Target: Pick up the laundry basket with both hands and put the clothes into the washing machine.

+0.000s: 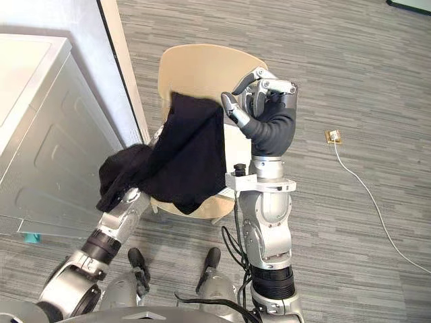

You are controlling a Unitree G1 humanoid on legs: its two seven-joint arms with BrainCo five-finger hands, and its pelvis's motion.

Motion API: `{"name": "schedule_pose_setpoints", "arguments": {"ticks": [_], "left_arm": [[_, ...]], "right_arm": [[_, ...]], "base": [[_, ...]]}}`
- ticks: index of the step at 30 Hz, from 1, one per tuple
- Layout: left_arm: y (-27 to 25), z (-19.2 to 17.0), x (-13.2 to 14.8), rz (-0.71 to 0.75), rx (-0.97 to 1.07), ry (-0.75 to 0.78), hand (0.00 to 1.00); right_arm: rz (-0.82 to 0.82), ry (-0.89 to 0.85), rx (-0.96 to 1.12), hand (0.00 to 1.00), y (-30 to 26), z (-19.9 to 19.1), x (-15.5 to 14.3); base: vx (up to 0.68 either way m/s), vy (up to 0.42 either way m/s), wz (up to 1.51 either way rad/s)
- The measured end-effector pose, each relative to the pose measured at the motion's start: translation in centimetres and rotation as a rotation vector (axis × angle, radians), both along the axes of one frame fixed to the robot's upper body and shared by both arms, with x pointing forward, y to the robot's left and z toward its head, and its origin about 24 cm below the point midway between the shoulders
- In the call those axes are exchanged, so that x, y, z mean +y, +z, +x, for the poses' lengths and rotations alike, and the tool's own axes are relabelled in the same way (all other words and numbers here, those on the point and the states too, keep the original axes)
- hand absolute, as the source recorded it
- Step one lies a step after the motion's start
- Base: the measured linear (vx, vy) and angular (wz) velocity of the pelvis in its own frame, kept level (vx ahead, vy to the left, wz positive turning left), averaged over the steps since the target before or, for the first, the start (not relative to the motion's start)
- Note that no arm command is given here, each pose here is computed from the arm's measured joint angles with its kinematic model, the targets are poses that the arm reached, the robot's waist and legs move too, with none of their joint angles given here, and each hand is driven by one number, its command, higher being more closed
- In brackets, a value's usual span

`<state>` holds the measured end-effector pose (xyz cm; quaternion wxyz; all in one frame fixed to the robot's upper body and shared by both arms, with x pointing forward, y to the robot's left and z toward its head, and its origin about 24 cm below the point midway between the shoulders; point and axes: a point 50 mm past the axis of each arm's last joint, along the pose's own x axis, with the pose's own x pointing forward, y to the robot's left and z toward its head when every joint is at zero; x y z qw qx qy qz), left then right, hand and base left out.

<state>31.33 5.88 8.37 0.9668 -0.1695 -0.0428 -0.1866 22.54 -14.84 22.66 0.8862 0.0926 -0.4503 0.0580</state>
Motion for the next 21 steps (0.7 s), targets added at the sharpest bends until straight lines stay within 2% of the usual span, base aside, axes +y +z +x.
{"name": "schedule_pose_setpoints", "arguments": {"ticks": [3,6,10,14,17,21], "left_arm": [[-0.3,-0.9,0.7,-0.036,-0.016,-0.066,0.00],[-0.6,-2.2,0.5,-0.006,-0.050,-0.171,0.00],[-3.2,-4.5,-0.1,0.094,-0.012,-0.344,0.00],[-6.6,-7.6,-0.9,0.290,0.042,-0.470,0.00],[-7.9,-8.8,-0.9,0.394,0.054,-0.494,0.00],[-8.0,-8.8,-0.7,0.402,0.056,-0.451,0.00]], "right_arm": [[-0.012,-0.011,0.002,1.00,-0.1,0.1,-0.4],[-0.032,-0.007,-0.005,1.00,0.0,0.1,-0.5],[-0.068,0.023,-0.011,1.00,-0.1,0.1,-0.2],[-0.100,0.013,0.003,1.00,-0.2,0.5,-0.3],[-0.128,-0.016,0.005,1.00,-0.2,0.9,-0.4],[-0.123,-0.019,-0.005,1.00,0.1,0.9,-0.4]], "base": [[0.01,0.005,0.00],[0.04,0.018,0.00],[0.04,0.018,0.00],[0.02,0.010,0.00],[0.00,0.000,0.00],[0.00,0.000,0.00]]}}
